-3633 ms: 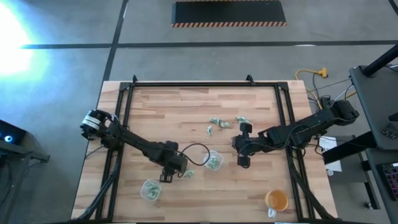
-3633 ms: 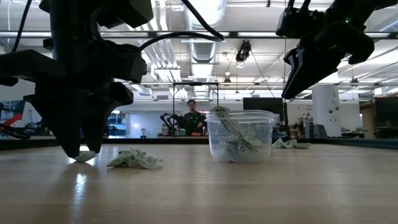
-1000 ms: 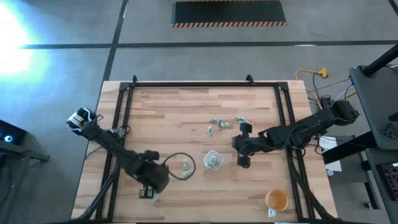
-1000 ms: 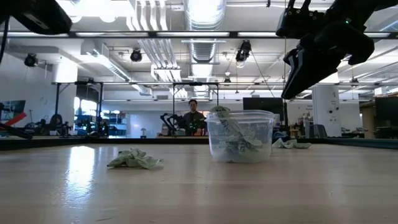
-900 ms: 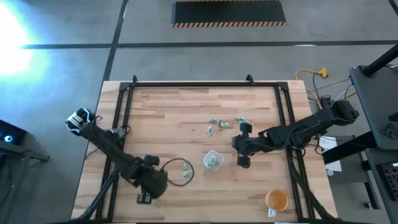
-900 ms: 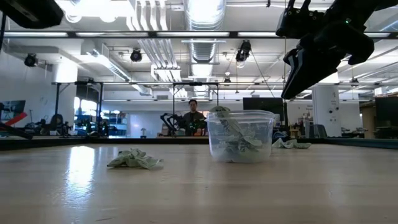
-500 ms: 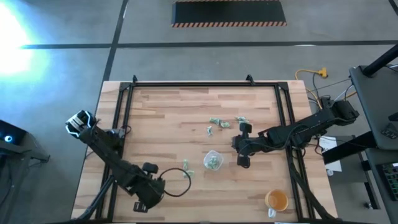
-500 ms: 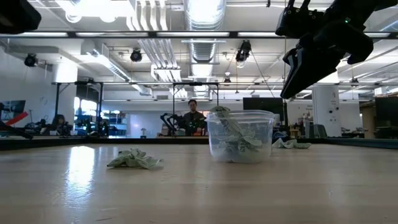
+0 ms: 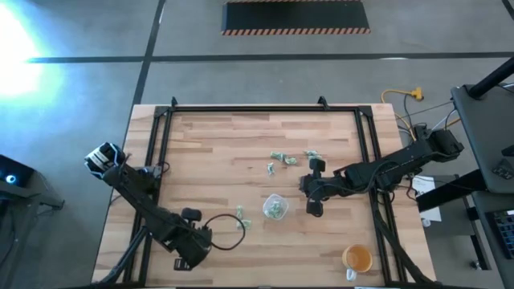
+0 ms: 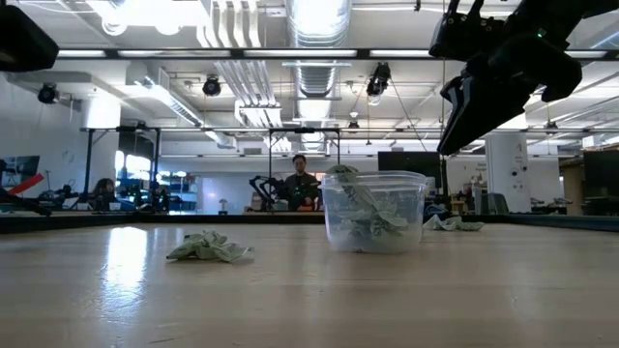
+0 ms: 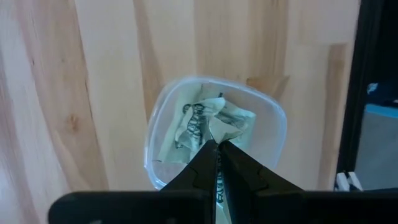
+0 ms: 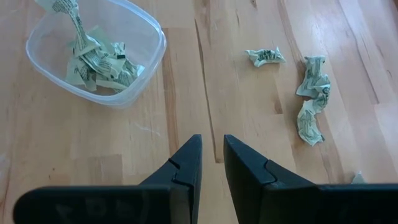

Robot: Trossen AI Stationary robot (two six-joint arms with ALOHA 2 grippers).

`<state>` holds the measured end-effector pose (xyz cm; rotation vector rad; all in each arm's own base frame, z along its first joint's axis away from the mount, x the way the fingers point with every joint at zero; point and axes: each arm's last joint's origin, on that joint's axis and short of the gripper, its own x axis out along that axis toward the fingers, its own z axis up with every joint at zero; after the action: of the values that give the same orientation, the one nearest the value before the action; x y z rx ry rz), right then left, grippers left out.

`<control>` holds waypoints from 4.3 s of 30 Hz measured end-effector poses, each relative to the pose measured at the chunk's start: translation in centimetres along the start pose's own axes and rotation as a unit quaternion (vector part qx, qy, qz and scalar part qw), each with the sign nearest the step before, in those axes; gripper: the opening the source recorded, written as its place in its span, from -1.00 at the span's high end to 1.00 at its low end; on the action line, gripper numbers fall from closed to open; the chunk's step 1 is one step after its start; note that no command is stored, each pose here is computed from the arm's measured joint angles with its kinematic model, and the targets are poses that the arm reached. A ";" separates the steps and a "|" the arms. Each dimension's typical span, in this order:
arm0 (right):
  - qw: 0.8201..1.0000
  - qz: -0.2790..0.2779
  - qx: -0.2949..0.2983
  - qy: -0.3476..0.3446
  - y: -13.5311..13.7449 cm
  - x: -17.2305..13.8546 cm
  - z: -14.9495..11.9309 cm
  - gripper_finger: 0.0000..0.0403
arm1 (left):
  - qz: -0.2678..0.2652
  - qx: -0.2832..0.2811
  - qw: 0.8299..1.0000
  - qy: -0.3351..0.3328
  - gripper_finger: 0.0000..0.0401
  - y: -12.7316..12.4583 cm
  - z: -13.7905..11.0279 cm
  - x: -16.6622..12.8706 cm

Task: Pick and place items into bin
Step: Put the light green packet into the bottom transparent bin, then put the light green packet into the top transparent bin

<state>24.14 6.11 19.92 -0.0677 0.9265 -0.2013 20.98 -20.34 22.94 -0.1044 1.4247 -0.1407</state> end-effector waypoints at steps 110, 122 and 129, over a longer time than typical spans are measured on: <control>0.994 -0.095 0.020 0.057 -10.2 11.1 -1.4 0.87 | 0.608 0.143 0.719 -0.303 0.31 6.2 -0.5 -4.4; 0.995 -0.090 0.030 0.030 -9.8 8.7 -0.4 0.95 | 0.608 0.143 0.719 -0.304 0.31 6.2 -0.5 -4.4; 0.998 -0.065 0.008 -0.024 -7.8 6.3 0.8 0.96 | 0.608 0.142 0.719 -0.304 0.31 6.2 -0.5 -4.4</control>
<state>27.37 -2.86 16.60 -0.1174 0.8739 -0.3274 20.07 -13.53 26.16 0.9703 0.5610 0.7185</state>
